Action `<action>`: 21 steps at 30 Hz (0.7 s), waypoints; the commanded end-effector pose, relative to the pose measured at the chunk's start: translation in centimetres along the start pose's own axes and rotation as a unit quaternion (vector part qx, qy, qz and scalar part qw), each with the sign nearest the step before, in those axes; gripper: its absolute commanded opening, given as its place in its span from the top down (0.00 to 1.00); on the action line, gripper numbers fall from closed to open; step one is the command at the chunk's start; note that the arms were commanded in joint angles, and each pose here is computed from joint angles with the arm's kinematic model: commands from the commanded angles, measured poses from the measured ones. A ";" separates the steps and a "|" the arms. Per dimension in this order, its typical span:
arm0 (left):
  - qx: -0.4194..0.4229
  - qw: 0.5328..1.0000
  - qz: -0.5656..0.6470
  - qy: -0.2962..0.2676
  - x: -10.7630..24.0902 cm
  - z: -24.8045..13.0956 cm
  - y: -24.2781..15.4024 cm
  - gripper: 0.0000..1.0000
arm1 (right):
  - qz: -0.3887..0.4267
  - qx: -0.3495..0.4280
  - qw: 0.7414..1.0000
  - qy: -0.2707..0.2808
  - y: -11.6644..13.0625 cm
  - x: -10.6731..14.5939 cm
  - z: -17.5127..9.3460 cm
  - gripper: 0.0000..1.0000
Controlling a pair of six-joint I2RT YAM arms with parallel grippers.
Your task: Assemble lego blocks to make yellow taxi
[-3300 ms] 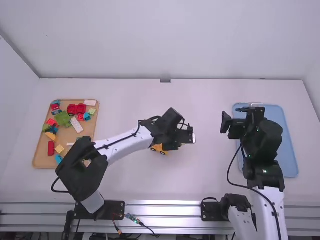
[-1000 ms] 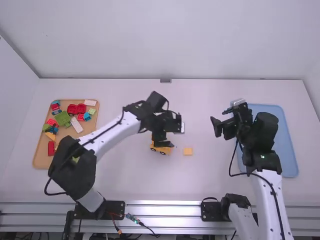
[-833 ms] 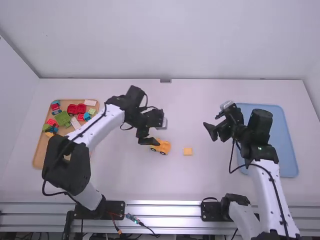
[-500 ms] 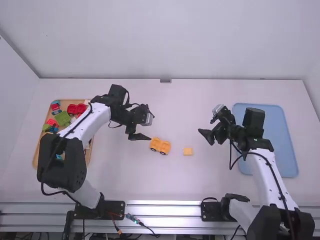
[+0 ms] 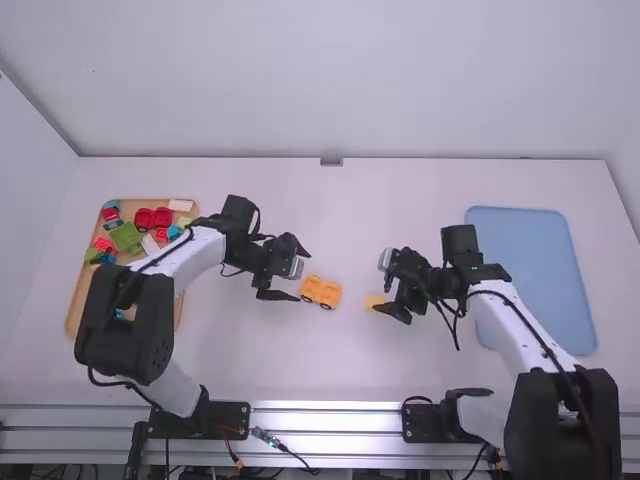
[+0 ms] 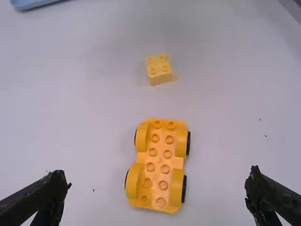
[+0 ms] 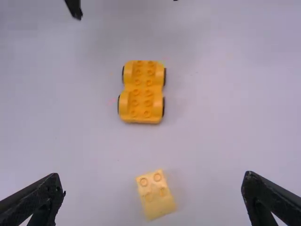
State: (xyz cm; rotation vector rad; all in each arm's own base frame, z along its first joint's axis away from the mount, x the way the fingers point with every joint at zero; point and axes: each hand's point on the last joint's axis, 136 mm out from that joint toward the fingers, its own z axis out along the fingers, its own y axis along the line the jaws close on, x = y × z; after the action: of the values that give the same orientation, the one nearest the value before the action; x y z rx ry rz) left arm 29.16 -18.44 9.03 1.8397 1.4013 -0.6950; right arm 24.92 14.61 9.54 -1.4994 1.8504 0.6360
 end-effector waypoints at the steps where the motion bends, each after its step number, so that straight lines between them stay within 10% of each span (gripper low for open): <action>1: 0.000 1.000 0.008 -0.027 -0.2 0.5 -0.4 0.01 | -0.082 -0.012 0.996 0.024 -0.4 0.7 0.9 0.06; 21: -0.044 0.997 -0.032 -0.049 1.2 2.1 -0.4 0.01 | -0.039 -0.088 0.995 -0.007 -0.7 6.3 6.4 0.01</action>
State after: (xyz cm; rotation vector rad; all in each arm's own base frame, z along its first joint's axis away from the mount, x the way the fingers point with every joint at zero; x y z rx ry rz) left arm 29.87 -19.05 6.88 1.7005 1.4113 -0.6692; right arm 25.53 14.52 0.53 -1.7065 1.7427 0.7497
